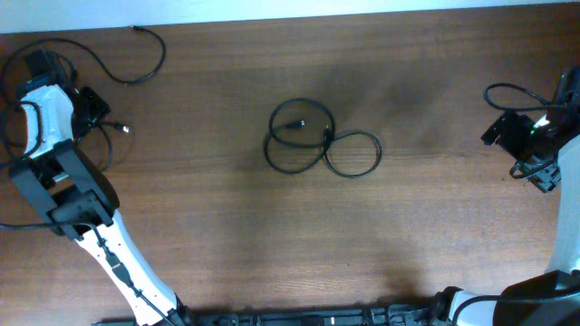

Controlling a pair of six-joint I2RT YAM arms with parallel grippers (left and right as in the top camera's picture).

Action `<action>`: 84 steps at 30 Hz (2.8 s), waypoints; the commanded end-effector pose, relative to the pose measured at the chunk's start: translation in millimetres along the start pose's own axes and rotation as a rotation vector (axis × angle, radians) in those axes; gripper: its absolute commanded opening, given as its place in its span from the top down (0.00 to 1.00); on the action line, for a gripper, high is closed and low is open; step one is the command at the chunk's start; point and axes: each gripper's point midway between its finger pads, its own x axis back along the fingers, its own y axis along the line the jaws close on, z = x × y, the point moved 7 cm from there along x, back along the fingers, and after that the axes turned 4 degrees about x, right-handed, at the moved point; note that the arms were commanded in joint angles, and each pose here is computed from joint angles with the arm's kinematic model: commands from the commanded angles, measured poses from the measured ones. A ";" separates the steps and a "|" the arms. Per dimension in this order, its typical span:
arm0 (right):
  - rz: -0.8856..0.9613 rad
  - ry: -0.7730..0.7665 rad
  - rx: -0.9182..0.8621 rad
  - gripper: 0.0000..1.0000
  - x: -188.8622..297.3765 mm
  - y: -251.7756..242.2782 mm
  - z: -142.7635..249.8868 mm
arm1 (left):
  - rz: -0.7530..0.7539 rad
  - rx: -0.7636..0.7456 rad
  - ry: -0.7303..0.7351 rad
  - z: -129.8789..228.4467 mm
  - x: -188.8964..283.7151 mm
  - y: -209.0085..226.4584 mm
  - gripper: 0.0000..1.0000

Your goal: Untangle cables

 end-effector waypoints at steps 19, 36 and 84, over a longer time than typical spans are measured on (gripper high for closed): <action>0.008 -0.018 0.003 0.02 2.9 -1.3 -3.4 | -0.088 0.782 -0.183 -33.7 107.2 64.4 1.00; 0.008 -0.018 0.003 0.02 2.9 -1.3 -3.4 | -0.164 0.541 -0.126 -23.0 101.2 70.5 0.61; 0.008 -0.018 0.003 0.02 2.9 -1.3 -3.4 | -0.037 0.524 -0.010 -37.3 38.0 75.2 0.27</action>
